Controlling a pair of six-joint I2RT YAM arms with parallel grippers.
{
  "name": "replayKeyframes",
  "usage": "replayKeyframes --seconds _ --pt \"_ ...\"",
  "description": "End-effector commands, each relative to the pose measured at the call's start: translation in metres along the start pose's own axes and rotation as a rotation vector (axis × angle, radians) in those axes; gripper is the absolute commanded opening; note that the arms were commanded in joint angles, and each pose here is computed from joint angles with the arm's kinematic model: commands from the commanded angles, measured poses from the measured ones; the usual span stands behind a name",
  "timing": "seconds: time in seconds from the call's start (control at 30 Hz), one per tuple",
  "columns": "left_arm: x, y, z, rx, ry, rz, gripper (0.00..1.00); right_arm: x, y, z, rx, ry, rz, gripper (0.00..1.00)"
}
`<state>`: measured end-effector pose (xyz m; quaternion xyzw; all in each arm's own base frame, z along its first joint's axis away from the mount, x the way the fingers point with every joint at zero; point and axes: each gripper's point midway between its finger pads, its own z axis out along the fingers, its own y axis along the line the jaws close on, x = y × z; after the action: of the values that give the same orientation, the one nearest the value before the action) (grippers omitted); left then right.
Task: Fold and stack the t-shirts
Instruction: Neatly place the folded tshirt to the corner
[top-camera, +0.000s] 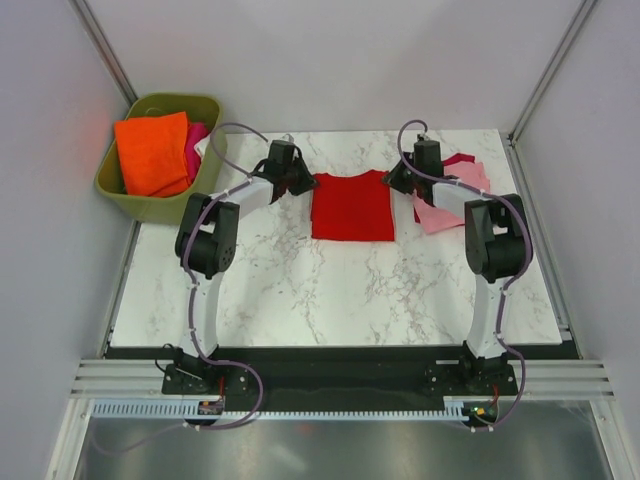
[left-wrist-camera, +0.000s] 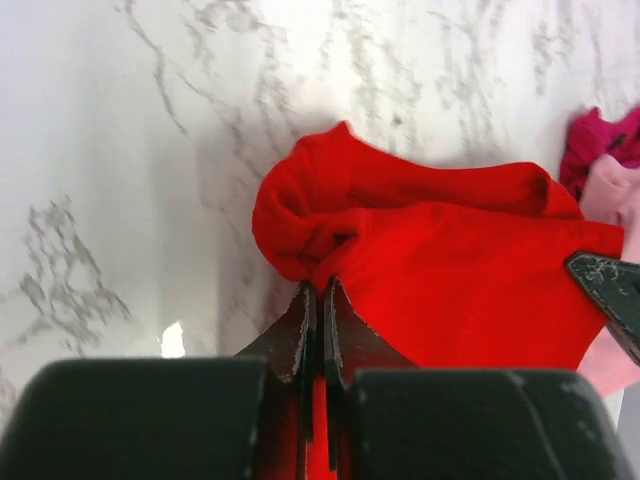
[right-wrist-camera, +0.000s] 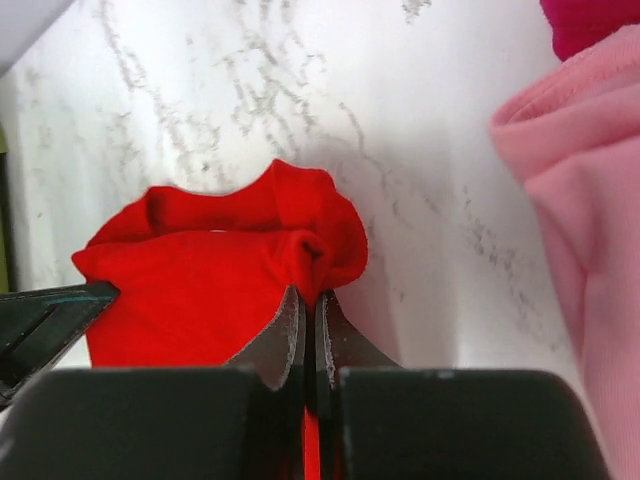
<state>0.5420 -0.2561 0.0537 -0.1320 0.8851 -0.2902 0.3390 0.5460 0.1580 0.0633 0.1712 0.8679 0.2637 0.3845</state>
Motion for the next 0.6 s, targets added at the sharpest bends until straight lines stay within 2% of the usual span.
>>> replayKeyframes --seconds 0.0,0.2,0.27,0.3,0.4,0.57 --pt "-0.048 -0.066 -0.052 0.115 -0.207 0.123 0.02 -0.052 0.059 -0.049 -0.154 -0.169 -0.075 0.0" --pt "-0.034 -0.086 -0.086 0.16 -0.251 0.137 0.02 -0.057 0.074 -0.096 -0.193 -0.212 -0.095 0.0" --pt "-0.032 -0.098 -0.108 0.18 -0.289 0.137 0.02 -0.062 0.081 -0.117 -0.198 -0.23 -0.106 0.0" --pt "-0.017 -0.103 -0.111 0.179 -0.281 0.147 0.02 -0.064 0.077 -0.124 -0.178 -0.241 -0.11 0.0" --pt "-0.024 -0.132 -0.147 0.218 -0.366 0.154 0.02 -0.079 0.077 -0.159 -0.142 -0.291 -0.116 0.0" --pt "0.007 -0.18 -0.189 0.333 -0.351 0.12 0.02 -0.11 0.053 -0.222 -0.024 -0.412 -0.083 0.0"
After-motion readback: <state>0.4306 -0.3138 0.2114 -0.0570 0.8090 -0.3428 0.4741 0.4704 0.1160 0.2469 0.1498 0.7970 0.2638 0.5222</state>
